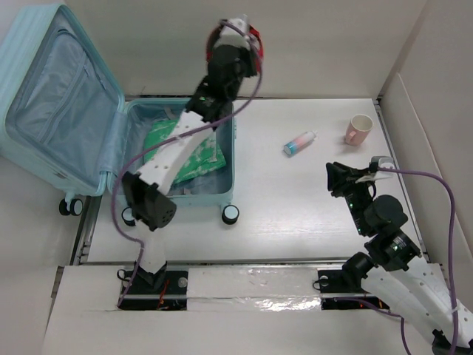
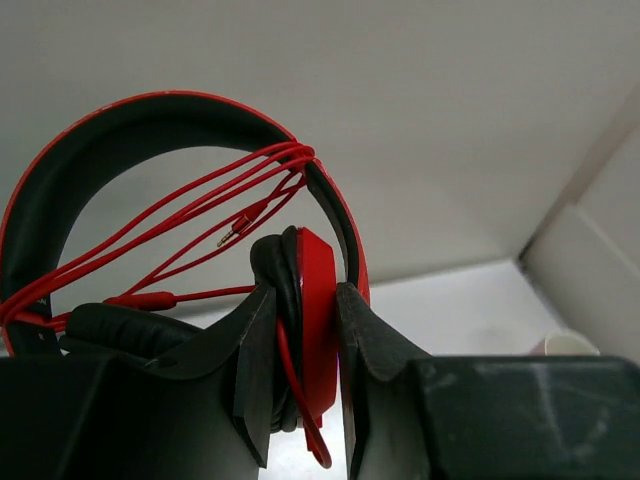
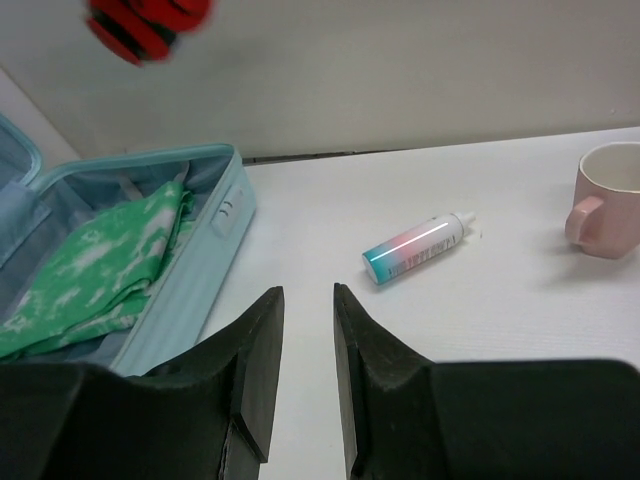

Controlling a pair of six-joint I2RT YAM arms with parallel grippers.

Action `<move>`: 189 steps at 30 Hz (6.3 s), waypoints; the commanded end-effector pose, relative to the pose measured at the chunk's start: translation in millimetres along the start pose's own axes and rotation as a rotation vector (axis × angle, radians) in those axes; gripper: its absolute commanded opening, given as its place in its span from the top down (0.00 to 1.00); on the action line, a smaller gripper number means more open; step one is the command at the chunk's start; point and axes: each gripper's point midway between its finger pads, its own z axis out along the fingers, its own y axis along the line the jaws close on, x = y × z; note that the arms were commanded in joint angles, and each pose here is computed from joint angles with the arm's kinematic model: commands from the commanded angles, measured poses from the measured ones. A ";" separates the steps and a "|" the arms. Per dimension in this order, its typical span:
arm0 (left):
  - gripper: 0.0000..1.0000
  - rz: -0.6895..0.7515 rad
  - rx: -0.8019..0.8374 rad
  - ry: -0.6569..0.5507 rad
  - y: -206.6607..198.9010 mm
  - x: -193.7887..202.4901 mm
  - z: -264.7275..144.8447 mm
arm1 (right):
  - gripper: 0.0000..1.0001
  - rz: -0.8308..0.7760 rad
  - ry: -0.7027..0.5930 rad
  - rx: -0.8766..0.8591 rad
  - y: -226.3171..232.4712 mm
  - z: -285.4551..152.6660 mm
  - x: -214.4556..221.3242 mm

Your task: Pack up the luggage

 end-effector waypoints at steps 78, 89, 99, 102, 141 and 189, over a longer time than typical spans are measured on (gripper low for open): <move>0.14 0.056 0.395 0.574 -115.4 353.7 37.6 | 0.83 0.037 -0.079 0.055 -11.0 -5.9 -18.9; 0.50 0.142 0.276 0.731 -76.5 409.0 14.3 | 0.82 0.035 -0.074 0.054 -10.7 -4.9 -16.9; 0.92 0.100 0.296 0.651 -98.2 364.4 12.9 | 0.82 0.035 -0.077 0.055 -11.1 -5.9 -18.5; 0.99 0.071 0.309 0.594 -103.8 326.2 8.8 | 0.81 0.039 -0.084 0.054 -11.1 -6.9 -20.4; 0.50 -0.166 -0.048 0.407 13.9 204.4 -196.9 | 0.87 -0.036 0.061 -0.067 19.4 19.0 12.4; 0.45 -0.156 0.063 0.041 87.7 71.0 -336.6 | 0.55 0.225 0.748 -0.473 173.6 90.1 299.3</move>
